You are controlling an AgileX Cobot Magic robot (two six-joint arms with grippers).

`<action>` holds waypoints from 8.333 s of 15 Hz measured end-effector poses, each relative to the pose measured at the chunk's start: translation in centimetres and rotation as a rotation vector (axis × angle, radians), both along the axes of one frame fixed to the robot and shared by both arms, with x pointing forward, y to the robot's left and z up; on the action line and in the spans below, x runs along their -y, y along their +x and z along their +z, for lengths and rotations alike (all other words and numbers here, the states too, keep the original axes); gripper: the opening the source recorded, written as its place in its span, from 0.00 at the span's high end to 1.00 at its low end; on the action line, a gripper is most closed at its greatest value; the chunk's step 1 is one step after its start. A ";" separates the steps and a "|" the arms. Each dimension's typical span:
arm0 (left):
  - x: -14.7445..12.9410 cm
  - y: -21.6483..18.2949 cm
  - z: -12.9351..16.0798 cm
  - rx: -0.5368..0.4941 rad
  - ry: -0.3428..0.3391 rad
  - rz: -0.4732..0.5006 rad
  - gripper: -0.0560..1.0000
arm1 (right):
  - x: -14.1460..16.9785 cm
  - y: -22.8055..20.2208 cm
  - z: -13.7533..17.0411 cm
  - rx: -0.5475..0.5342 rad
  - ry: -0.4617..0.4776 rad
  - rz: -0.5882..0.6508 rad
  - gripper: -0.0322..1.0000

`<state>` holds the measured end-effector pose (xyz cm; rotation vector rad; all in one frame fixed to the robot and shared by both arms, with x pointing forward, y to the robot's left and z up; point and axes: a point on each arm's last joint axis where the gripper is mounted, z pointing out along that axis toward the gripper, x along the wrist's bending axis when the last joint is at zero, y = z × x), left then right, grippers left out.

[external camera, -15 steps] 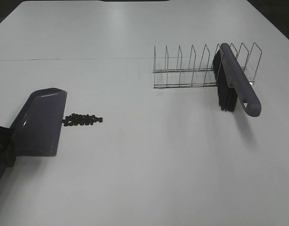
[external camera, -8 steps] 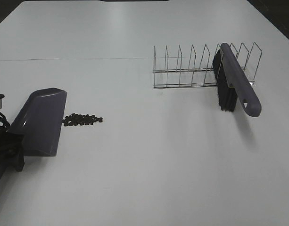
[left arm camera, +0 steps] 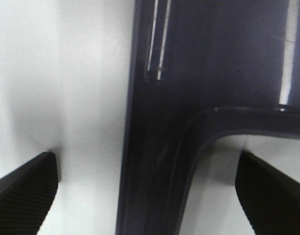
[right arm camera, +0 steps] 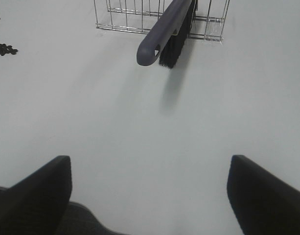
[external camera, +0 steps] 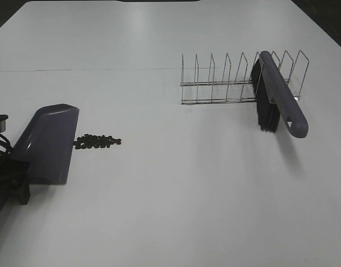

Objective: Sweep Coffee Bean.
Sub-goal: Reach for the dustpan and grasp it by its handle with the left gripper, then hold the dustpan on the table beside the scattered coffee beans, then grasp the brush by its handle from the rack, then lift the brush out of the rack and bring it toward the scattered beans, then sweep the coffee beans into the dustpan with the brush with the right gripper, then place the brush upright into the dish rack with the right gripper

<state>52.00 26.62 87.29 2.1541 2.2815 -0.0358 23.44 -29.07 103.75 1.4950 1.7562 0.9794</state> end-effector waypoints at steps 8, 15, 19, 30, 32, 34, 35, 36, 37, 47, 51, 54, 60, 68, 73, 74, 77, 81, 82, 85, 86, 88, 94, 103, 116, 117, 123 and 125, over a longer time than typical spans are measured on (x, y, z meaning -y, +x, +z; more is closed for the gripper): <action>0.0 -0.1 0.0 -0.007 0.006 -0.002 0.63 | 0.6 0.9 3.1 0.070 0.086 -0.128 0.24; -0.1 -0.1 0.0 -0.013 0.012 -0.011 0.63 | -0.1 14.8 13.7 -0.167 0.057 -0.161 0.24; -0.1 -0.1 0.0 -0.019 0.016 -0.015 0.63 | -0.8 27.9 14.1 -0.387 0.011 -0.165 0.24; -0.1 -0.1 0.0 -0.022 0.017 -0.016 0.63 | -1.6 43.5 -2.2 -0.728 -0.094 -0.120 0.24; -0.1 -0.1 0.0 -0.022 0.017 -0.016 0.63 | -2.2 44.5 -4.1 -0.713 -0.058 -0.073 0.24; -0.1 -0.1 0.0 -0.022 0.016 -0.015 0.63 | -2.4 45.2 -5.2 -0.698 -0.040 -0.057 0.24; -0.1 -0.1 0.0 -0.022 0.016 -0.015 0.63 | -2.5 45.5 -6.1 -0.702 -0.036 -0.056 0.24; -0.1 -0.2 0.0 -0.023 0.016 -0.015 0.63 | -2.5 45.7 -7.0 -0.719 -0.040 -0.053 0.24; -0.1 -0.2 0.0 -0.023 0.016 -0.015 0.63 | -2.5 45.8 -7.8 -0.733 -0.042 -0.052 0.24; -0.1 -0.2 0.0 -0.028 0.019 -0.067 0.63 | -1.9 46.5 -10.1 -0.750 -0.035 -0.116 0.66; -0.6 -0.5 0.1 -0.064 0.072 -0.124 0.63 | -1.8 45.8 -7.0 -0.707 -0.034 -0.120 0.66; -0.9 -0.6 0.1 -0.080 0.105 -0.119 0.63 | -1.7 44.9 -3.9 -0.669 -0.040 -0.118 0.66; -1.6 -0.8 0.5 -0.132 0.180 -0.126 0.63 | -1.2 40.8 1.3 -0.581 -0.068 -0.122 0.66; -1.2 1.3 2.6 -0.134 0.284 -0.155 0.63 | -1.5 32.8 -3.6 -0.590 -0.032 -0.119 0.66; 2.2 1.5 3.3 -0.078 0.377 -0.222 0.63 | -8.5 32.7 -5.9 -0.557 -0.142 0.019 0.66; 2.3 1.5 3.3 -0.081 0.379 -0.223 0.63 | -9.6 32.5 -6.7 -0.565 -0.178 0.039 0.66; 2.4 1.4 3.3 -0.090 0.367 -0.246 0.63 | -12.9 32.0 -8.8 -0.585 -0.273 0.112 0.66; 2.6 1.2 2.0 -0.149 0.346 -0.261 0.63 | -17.4 32.6 -9.3 -0.580 -0.354 0.200 0.66; 2.6 1.2 1.7 -0.160 0.341 -0.265 0.63 | -17.9 32.7 -9.2 -0.578 -0.363 0.207 0.66; 2.9 1.1 0.2 -0.215 0.318 -0.263 0.63 | -20.7 34.3 -8.7 -0.563 -0.426 0.229 0.66; 3.0 1.2 0.2 -0.216 0.311 -0.269 0.63 | -21.2 34.7 -9.0 -0.565 -0.436 0.230 0.66; 3.1 1.3 0.3 -0.215 0.298 -0.280 0.63 | -22.1 35.2 -9.8 -0.571 -0.448 0.239 0.66; 3.6 1.3 0.3 -0.227 0.246 -0.277 0.63 | -28.8 34.6 -12.5 -0.539 -0.503 0.377 0.66; 3.8 1.0 -0.7 -0.308 0.232 -0.247 0.63 | -33.7 33.5 -13.6 -0.617 -0.179 0.476 0.66; 4.2 0.8 -0.8 -0.327 0.198 -0.212 0.63 | -35.6 34.4 -12.5 -0.640 0.248 0.451 0.66; 4.2 0.8 -0.8 -0.327 0.197 -0.211 0.63 | -35.3 35.1 -11.7 -0.629 0.267 0.460 0.66; 4.2 0.8 -0.8 -0.329 0.192 -0.210 0.63 | -33.3 38.2 -6.5 -0.538 0.236 0.559 0.66; 4.2 0.8 -0.8 -0.329 0.192 -0.210 0.63 | -31.2 39.1 -4.6 -0.499 0.154 0.551 0.66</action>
